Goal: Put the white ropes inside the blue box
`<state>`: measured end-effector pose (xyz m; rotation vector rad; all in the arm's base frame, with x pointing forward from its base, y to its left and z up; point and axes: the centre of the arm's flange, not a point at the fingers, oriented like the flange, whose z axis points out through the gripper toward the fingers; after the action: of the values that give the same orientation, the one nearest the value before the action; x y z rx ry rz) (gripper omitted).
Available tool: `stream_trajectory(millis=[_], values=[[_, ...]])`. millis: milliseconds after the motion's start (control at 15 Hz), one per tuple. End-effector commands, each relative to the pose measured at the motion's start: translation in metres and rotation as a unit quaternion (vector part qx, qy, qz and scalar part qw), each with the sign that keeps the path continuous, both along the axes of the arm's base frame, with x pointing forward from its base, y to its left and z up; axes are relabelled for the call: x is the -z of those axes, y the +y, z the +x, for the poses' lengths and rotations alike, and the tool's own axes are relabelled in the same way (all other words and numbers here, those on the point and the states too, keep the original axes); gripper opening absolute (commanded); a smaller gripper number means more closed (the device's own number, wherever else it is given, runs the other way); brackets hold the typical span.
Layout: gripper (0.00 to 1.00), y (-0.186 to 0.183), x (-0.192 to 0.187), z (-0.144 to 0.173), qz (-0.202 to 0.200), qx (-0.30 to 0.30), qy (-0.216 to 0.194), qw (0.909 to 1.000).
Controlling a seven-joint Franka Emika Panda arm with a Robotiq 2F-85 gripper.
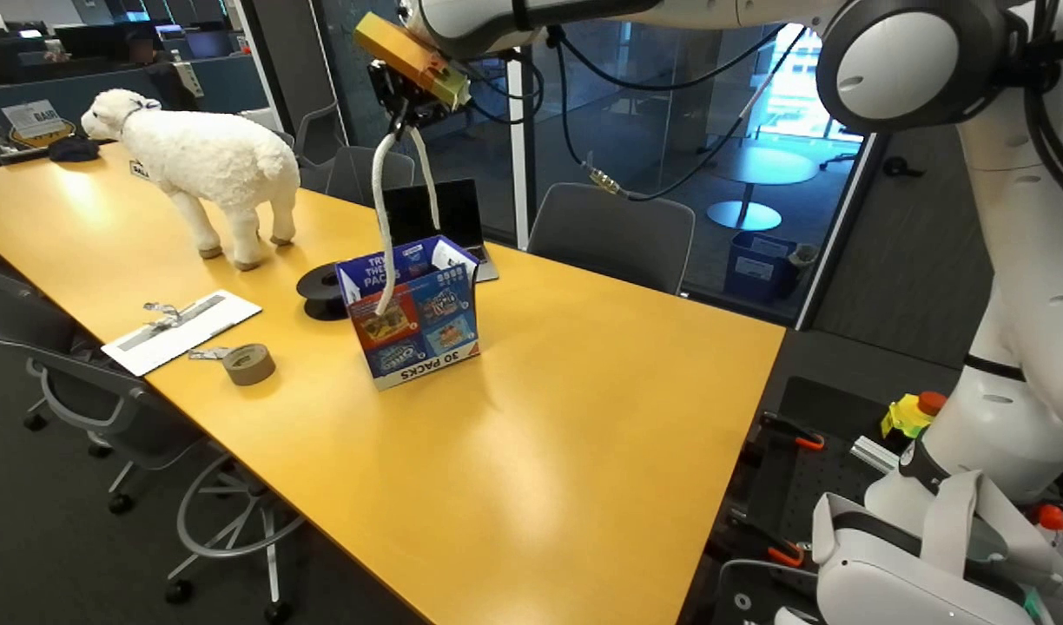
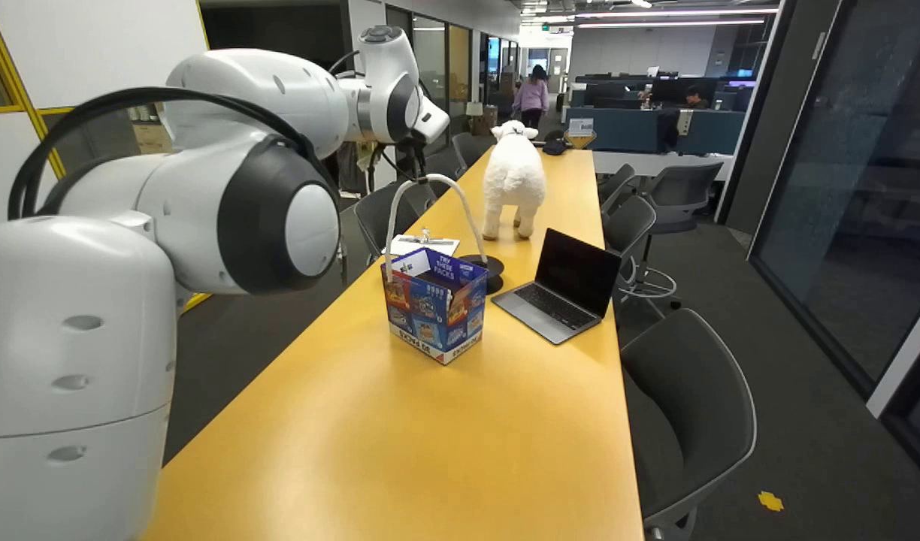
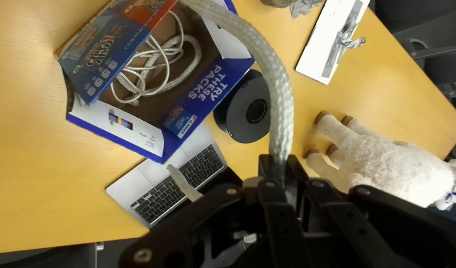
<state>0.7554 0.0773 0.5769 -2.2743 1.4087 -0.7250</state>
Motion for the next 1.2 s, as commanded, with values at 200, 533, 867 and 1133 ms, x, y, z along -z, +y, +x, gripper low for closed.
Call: stream_trajectory(millis=[200,533,867,1133], values=[[0.08,0.03,-0.06,0.042,-0.026,0.0,-0.023,0.9994],[0.08,0.039,-0.055,0.049,-0.034,0.032,-0.009,0.9989],[0.08,0.051,-0.03,0.056,-0.063,0.052,0.016,0.9965],[0.08,0.064,-0.015,0.055,-0.075,0.054,0.044,0.9947]])
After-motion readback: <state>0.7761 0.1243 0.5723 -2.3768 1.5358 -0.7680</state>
